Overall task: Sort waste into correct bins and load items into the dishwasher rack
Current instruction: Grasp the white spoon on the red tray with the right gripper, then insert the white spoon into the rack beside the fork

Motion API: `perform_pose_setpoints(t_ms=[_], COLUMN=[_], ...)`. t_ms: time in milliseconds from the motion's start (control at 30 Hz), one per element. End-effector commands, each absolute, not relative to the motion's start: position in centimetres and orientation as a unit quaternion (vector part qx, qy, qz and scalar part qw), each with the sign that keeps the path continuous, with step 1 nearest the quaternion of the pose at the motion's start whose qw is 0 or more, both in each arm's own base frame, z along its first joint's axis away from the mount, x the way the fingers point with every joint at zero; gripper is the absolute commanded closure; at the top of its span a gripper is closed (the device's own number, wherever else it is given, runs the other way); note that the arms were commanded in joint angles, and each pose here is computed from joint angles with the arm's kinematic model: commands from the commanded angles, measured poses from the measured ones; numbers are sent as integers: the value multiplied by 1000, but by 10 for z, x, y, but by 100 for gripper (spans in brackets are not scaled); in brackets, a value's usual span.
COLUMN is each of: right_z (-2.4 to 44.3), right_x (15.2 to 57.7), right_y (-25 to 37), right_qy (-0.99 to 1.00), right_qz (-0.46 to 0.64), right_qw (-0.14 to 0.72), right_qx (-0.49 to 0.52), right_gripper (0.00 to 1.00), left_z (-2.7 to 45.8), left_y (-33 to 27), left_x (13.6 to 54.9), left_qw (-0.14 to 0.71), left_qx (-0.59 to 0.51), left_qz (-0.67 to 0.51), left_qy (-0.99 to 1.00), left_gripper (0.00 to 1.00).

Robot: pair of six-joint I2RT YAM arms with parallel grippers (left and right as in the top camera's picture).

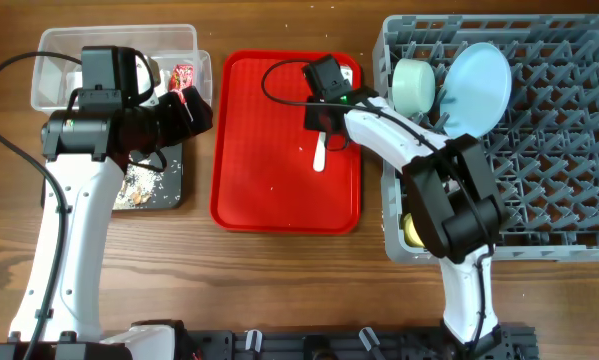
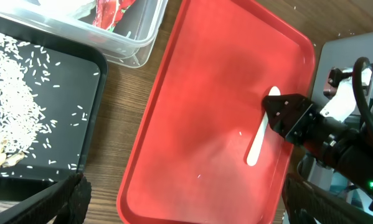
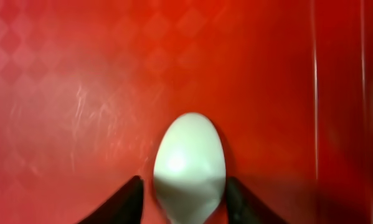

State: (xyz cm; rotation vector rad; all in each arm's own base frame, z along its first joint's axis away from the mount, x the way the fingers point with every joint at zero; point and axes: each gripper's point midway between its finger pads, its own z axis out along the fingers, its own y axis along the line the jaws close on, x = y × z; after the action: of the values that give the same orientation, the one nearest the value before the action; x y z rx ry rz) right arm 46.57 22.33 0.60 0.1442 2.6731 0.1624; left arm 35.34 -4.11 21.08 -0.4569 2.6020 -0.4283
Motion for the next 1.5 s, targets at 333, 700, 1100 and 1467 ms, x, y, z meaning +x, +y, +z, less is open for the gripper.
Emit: perform_pose_setpoints(t_ms=[333, 700, 1100, 1467], right_z=[-32, 234, 193, 163], right_x=[438, 368, 317, 334], right_y=[229, 156, -4, -18], right_qy=[986, 952, 947, 952], right_qz=[81, 32, -197, -173], right_qw=[146, 286, 155, 181], right_qx=[-4, -100, -199, -178], right_gripper=[95, 96, 96, 42], left_z=[219, 219, 219, 219], left_y=[-39, -39, -39, -39], left_x=[356, 355, 355, 355], left_qw=[243, 243, 243, 243], left_qx=[-165, -165, -165, -165], left_qz=[-156, -155, -155, -155], left_qy=[943, 943, 943, 943], left_gripper=[0, 0, 0, 0])
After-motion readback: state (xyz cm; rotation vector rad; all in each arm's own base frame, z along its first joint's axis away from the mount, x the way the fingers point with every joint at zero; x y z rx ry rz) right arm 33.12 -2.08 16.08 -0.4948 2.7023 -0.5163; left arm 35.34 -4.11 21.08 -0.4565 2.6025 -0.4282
